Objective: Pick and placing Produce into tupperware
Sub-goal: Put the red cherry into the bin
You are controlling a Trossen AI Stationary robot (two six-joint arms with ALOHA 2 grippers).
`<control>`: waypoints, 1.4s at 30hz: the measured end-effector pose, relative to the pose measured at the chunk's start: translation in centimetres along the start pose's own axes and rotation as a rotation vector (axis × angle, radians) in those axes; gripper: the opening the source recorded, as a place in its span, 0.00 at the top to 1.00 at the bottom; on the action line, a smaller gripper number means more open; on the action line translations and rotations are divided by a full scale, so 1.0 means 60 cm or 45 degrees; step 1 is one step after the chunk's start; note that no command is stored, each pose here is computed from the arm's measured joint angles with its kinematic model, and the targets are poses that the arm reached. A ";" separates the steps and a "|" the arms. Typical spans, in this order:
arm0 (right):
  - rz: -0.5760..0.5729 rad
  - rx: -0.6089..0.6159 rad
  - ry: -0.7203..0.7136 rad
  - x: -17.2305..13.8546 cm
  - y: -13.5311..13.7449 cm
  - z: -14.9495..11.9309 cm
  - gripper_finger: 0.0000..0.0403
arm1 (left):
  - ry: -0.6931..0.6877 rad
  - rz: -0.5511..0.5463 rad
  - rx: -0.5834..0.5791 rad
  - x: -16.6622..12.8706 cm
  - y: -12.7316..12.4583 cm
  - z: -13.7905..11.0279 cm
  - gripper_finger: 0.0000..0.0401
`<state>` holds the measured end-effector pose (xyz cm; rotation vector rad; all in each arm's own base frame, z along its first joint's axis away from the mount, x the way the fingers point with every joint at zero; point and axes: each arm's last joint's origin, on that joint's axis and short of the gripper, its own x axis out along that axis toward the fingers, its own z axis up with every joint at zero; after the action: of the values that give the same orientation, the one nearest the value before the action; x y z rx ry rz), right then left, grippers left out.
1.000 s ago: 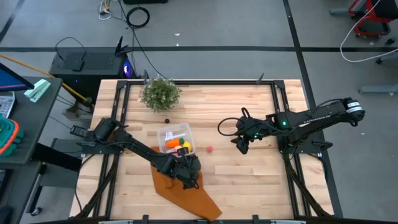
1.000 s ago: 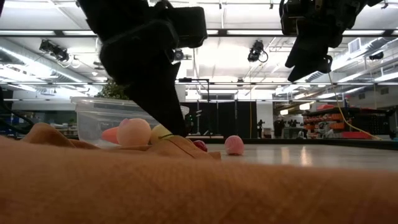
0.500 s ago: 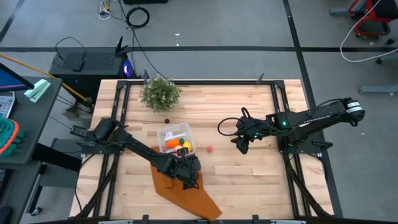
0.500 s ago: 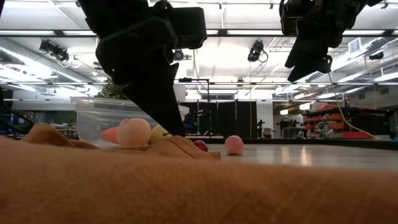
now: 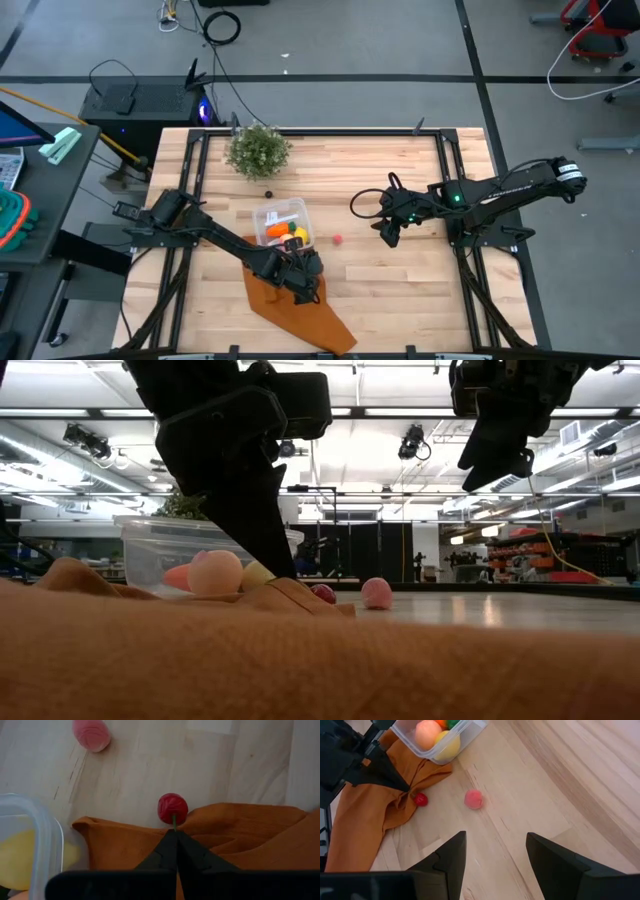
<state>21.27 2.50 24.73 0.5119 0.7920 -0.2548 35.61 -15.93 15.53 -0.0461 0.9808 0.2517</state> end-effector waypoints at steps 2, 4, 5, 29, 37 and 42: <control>-0.001 0.000 -0.001 0.000 0.000 0.000 0.57 | 0.000 0.000 -0.001 0.000 0.000 0.000 0.99; -0.002 0.000 -0.001 0.000 0.000 0.000 0.57 | 0.000 0.000 -0.001 0.000 0.000 0.000 0.99; -0.002 0.000 -0.001 0.000 0.000 0.000 0.57 | -0.001 0.000 -0.001 0.000 0.000 0.000 0.99; -0.010 0.002 -0.008 0.000 0.000 0.000 0.57 | -0.297 0.205 -0.287 -0.155 0.082 0.053 1.00; -0.010 0.003 -0.009 0.000 0.000 0.000 0.57 | -0.225 0.341 -0.410 -0.213 0.146 0.042 1.00; -0.008 0.005 -0.012 0.000 0.000 0.001 0.57 | -0.065 0.401 -0.471 -0.220 0.176 0.028 1.00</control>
<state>21.29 2.48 24.75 0.5116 0.7844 -0.2645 27.54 -7.94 28.17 -0.2227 0.8781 0.7195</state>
